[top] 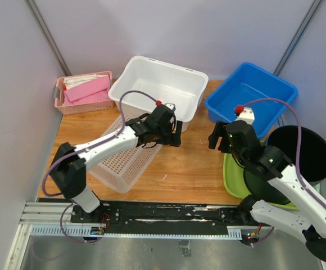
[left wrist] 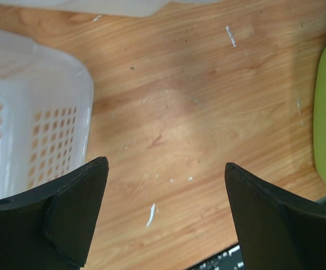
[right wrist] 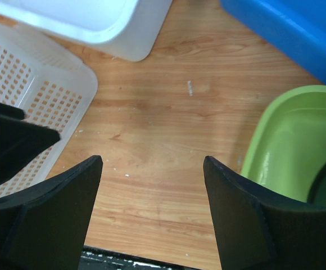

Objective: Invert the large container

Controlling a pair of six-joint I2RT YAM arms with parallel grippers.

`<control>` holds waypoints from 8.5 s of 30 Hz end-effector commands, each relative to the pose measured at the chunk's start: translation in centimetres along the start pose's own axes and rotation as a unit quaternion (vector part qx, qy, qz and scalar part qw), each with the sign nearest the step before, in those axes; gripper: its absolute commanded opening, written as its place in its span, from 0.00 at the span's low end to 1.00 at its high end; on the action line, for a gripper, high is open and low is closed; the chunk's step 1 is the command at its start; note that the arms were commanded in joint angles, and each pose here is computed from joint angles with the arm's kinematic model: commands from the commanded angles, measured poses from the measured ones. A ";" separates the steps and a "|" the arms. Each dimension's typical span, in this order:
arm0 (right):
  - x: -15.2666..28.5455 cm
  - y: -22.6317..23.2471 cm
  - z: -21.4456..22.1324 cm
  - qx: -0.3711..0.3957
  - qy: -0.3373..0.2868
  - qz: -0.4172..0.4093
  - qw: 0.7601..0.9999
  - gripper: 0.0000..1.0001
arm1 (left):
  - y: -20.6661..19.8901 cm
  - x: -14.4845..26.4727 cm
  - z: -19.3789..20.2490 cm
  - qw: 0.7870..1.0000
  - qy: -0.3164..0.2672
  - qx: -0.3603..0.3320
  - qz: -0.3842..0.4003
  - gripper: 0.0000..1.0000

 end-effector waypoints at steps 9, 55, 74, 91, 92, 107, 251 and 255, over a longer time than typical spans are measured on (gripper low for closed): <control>2.1 -3.1 1.0 -0.010 -0.014 0.081 0.997 0.75 | 4.7 -7.7 -2.4 0.999 -0.026 0.023 -0.034 0.89; -16.8 12.6 -7.7 0.451 0.029 -0.219 0.865 0.79 | 26.6 3.8 -3.6 0.922 -0.095 0.275 -0.255 0.92; -23.0 15.4 -5.0 0.472 0.155 -0.302 0.814 0.03 | 20.0 13.8 -9.5 0.946 -0.209 0.232 -0.091 0.99; -4.9 15.5 -19.5 0.129 -0.062 -0.456 0.878 0.01 | 14.7 22.2 -12.6 0.933 -0.304 0.191 0.012 0.99; -4.4 15.3 -19.9 0.097 -0.065 -0.471 0.875 0.01 | 14.4 22.7 -12.7 0.932 -0.309 0.188 0.016 0.99; -5.1 14.3 -16.6 -0.264 -0.043 -0.629 0.730 0.01 | 11.9 27.2 -14.2 0.919 -0.355 0.163 0.052 0.99; -23.4 -4.0 -13.2 0.122 0.158 0.090 0.976 0.78 | 1.8 8.0 -13.7 0.979 -0.139 -0.019 0.145 0.99; -26.6 -4.3 -12.9 0.077 0.170 0.099 0.978 0.76 | 1.9 7.8 -13.6 0.980 -0.138 -0.023 0.143 0.99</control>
Point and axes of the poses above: each gripper's point midway between its finger pads, its own x axis back along the fingers, its own y axis along the line the jaws close on, z = x × y, the point moved 10 cm from there along x, back along the fingers, and after that the axes turned 10 degrees about x, right-handed, at the moved point
